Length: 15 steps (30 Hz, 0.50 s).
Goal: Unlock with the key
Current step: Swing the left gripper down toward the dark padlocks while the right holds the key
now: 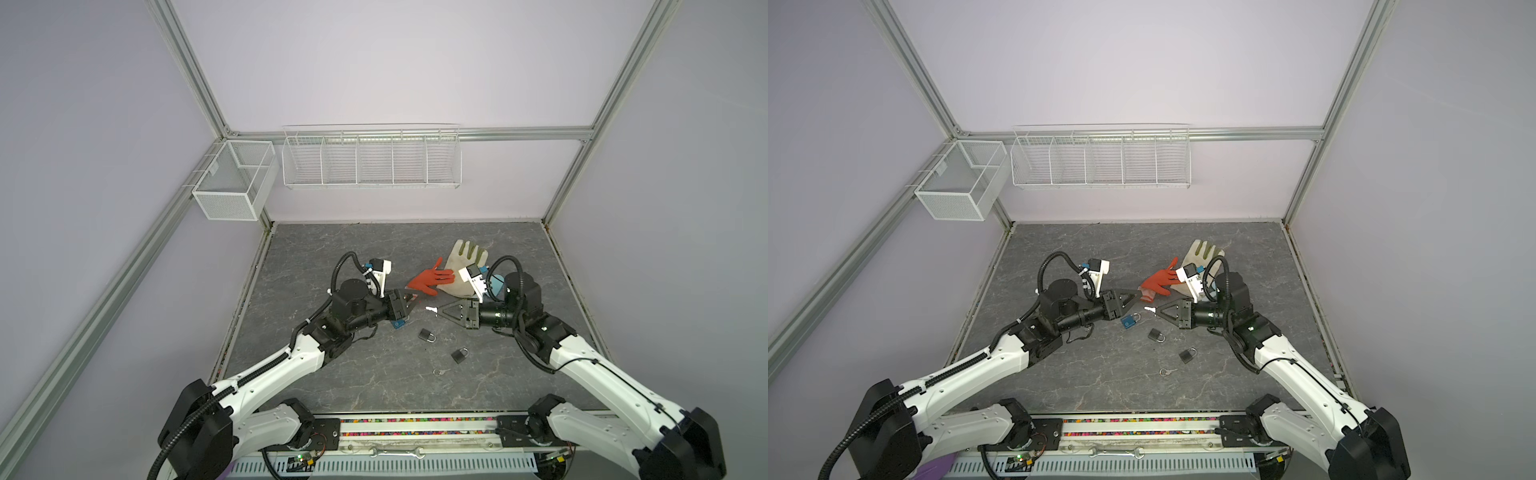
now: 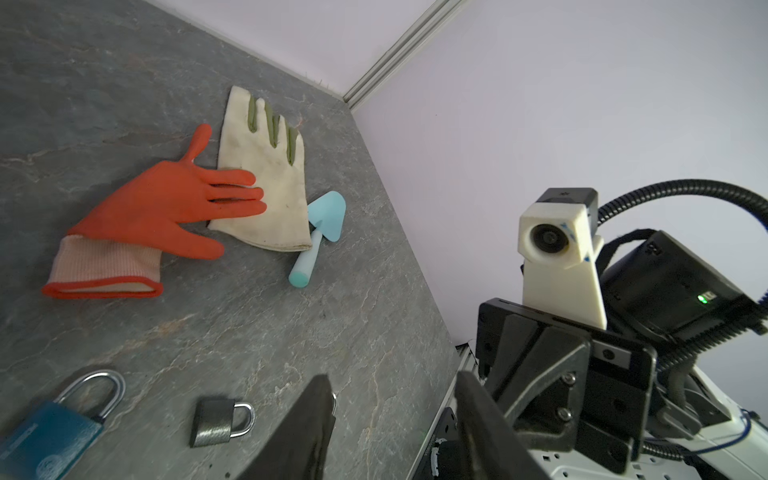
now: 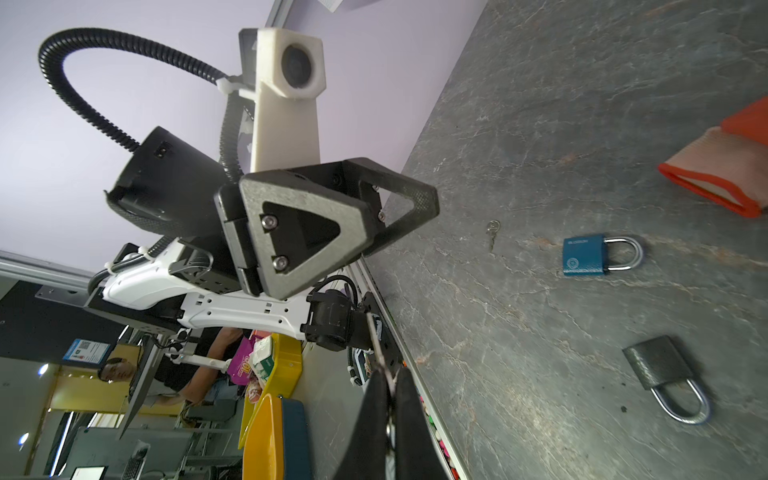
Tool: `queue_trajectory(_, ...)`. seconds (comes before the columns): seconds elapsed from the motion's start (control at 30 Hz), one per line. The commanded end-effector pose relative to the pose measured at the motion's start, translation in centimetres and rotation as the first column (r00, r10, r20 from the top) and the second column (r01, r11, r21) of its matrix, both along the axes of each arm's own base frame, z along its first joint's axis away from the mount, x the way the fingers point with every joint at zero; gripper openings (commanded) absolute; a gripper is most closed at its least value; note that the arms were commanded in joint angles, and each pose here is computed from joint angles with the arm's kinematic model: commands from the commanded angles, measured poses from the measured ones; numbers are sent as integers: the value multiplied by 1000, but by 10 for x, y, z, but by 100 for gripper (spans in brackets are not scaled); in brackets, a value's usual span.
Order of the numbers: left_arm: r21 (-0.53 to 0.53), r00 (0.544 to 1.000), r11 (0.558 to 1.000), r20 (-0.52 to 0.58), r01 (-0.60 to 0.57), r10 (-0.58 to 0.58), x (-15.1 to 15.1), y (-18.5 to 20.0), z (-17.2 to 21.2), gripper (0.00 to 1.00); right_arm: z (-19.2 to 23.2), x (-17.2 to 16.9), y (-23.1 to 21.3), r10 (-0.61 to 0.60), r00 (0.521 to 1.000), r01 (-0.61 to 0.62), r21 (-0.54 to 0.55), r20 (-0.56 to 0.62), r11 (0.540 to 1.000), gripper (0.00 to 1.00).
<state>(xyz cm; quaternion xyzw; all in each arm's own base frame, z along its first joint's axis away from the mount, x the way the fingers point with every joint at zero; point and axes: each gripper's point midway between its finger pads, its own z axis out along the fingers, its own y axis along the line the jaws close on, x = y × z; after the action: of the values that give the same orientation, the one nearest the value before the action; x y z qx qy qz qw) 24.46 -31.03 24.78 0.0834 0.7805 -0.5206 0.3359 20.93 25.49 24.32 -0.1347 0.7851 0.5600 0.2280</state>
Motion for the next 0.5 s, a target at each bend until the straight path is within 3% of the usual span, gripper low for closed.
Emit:
queue_trajectory(0.0,108,1000,994,-5,-24,25,9,2,-17,53,-25,-4,-18,-65,994,59,-67,-93,996,6)
queue_trajectory(0.23,232,998,970,-19,67,-64,12,-19,-55,59,-57,-12,-52,-192,960,150,-207,-203,967,6)
queue_trajectory(0.33,310,988,939,-24,151,-152,6,-39,-72,60,-61,-17,-63,-237,949,184,-244,-209,952,6)
queue_trajectory(0.47,392,972,889,-73,236,-226,6,-58,-104,61,-75,-20,-85,-343,918,255,-365,-201,895,6)
